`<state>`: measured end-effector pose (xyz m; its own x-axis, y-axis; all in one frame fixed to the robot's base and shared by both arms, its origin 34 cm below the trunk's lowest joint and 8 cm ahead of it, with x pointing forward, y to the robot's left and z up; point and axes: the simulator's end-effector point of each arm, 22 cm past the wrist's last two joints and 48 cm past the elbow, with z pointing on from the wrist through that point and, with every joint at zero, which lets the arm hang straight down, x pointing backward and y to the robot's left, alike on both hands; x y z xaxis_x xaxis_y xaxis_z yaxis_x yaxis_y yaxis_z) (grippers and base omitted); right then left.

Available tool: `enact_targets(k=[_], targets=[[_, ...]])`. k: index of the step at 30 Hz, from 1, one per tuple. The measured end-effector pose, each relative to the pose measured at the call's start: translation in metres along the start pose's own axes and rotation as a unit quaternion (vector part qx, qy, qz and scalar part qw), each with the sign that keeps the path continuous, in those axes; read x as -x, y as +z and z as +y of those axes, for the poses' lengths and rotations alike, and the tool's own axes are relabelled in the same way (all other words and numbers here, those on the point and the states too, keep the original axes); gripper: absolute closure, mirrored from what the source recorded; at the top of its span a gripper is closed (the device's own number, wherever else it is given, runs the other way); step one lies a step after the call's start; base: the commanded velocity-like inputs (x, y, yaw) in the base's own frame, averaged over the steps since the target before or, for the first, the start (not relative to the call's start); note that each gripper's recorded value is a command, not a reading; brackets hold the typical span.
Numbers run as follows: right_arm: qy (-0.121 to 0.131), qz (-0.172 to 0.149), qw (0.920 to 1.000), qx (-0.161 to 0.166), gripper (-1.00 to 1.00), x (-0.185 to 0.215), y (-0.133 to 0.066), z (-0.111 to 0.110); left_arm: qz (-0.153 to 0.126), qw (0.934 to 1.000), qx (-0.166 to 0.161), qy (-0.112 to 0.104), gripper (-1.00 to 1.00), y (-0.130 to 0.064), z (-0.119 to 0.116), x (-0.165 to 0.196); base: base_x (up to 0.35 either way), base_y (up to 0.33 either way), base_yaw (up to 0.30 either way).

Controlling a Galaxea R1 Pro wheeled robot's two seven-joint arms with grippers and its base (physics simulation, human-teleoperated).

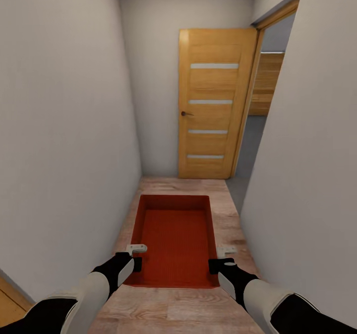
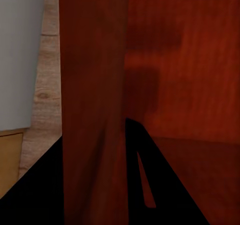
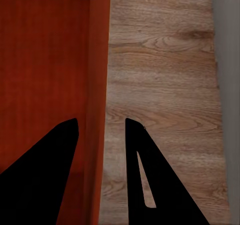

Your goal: Move the two storage containers from the living room to the garage. In the garage, place one container on the floor and stack the other container on top of it (either order is fine).

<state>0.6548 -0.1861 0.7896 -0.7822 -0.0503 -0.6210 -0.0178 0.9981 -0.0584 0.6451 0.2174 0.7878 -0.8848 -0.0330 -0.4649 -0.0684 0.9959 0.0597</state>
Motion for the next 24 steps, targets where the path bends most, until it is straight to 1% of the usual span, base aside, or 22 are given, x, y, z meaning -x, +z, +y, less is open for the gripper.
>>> enact_targets(k=[24], targets=[[0.000,0.000,1.0000,0.000,1.00,0.0000,0.0000,0.0000,0.000,1.0000,0.000,0.000,1.00,0.0001,0.0000,-0.0001,0.322,0.000,0.000]])
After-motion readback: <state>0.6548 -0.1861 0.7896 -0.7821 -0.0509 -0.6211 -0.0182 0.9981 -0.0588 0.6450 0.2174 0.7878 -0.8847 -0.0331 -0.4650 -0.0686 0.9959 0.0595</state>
